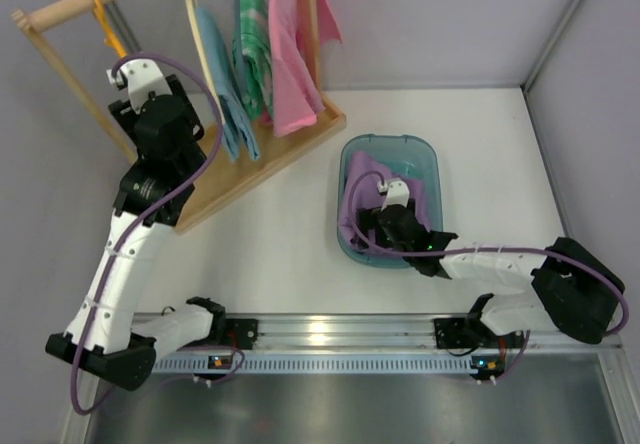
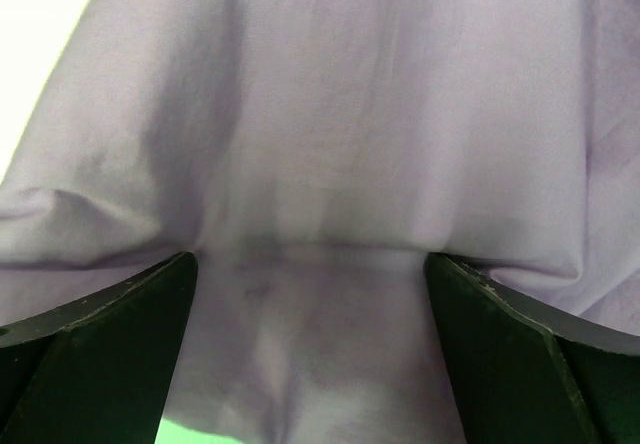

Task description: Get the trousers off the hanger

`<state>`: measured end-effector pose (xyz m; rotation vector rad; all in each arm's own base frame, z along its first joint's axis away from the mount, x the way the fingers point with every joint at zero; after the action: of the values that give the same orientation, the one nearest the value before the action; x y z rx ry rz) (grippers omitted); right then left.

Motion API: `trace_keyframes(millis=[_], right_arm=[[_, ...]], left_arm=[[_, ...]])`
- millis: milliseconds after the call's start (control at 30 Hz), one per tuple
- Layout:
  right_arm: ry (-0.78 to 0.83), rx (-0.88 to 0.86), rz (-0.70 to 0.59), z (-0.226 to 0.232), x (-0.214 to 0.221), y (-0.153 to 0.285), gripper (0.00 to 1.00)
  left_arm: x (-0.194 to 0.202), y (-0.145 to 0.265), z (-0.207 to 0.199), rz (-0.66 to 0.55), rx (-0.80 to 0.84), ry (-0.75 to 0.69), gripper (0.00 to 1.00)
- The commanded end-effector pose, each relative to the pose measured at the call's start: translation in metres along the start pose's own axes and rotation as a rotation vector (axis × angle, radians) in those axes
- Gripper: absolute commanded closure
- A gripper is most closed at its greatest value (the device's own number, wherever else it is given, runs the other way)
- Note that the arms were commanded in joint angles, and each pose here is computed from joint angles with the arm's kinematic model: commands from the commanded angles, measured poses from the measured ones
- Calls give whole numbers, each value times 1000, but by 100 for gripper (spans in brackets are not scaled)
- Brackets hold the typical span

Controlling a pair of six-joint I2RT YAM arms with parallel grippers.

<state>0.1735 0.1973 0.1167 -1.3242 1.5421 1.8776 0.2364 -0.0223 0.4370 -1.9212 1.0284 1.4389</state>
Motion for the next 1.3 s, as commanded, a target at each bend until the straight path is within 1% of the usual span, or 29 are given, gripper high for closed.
trace_keyframes(millis=[0,33,100,133,167,233,267,300,367,467,500,567,600,667,700,733,800,833,867,933,967,1033,1067,1100,1133,1167,1267], right_arm=[[-28,-43,-84,2,-25,12,1],[-33,-48,-103,1,-32,15,1],[-37,-70,-153,-1,-46,29,1],[-42,-78,-185,-1,-56,35,1],[-49,-85,-216,-3,-65,45,1],[-46,-80,-266,-6,-84,56,1],[-35,-78,-262,-9,-87,64,1],[-33,-63,-281,-11,-99,71,1],[-40,-45,-310,-16,-107,80,1],[-46,-18,-344,-21,-115,87,1],[-45,-29,-345,-20,-116,86,1],[-42,-41,-336,-19,-118,83,1],[-40,-39,-328,-18,-117,80,1],[-37,10,-290,-20,-112,72,1],[-43,52,-276,-22,-109,69,1],[-38,63,-253,-23,-102,64,1],[-69,75,-230,-28,-93,52,1],[-71,78,-197,-31,-79,45,1],[-101,104,-193,-39,-75,37,1],[-146,77,-162,-43,-60,25,1],[-173,102,-139,-53,-55,17,1],[-203,113,-117,-59,-48,11,1],[-204,126,-107,-62,-46,10,1],[-208,129,-98,-62,-43,9,1],[-206,125,-94,-62,-42,9,1],[-206,123,-98,-62,-42,11,1],[-198,128,-85,-63,-34,14,2]], left_arm=[[-10,19,19,30,39,17,23],[-24,28,22,28,89,65,13],[-33,38,28,50,132,77,9],[-43,45,31,44,158,111,9],[-44,49,31,73,205,107,8],[-50,57,32,89,261,131,8],[-50,60,30,119,314,128,8],[-53,64,31,122,335,145,8],[-56,68,30,134,382,162,8],[-72,79,30,126,473,203,9],[-81,87,24,144,583,222,9],[-84,92,9,201,710,245,11],[-85,96,-6,266,826,262,12],[-81,94,-22,330,908,259,15],[-74,89,-36,381,945,248,16],[-70,87,-43,406,966,241,17],[-60,80,-56,432,949,220,17],[-57,81,-61,449,970,211,17],[-55,83,-65,452,972,207,18],[-51,84,-74,421,935,172,18],[-46,100,-83,400,916,148,18],[-28,119,-100,399,928,41,18],[-19,144,-107,390,923,6,18],[-4,154,-118,378,916,-52,17],[3,179,-123,390,967,-80,17],[11,187,-127,376,936,-101,17],[22,215,-127,399,986,-87,17]])
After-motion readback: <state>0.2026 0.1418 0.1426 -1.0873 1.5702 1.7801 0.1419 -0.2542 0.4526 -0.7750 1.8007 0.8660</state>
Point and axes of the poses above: each gripper's point midway between its finger pads, its own y axis back along the fingers, its own z axis along the line the jaws close on, x = y × z, the point moved 10 cm from there along y, back along the fingers, and after that the axes turned 14 degrees about y, right-handed, at the moved point
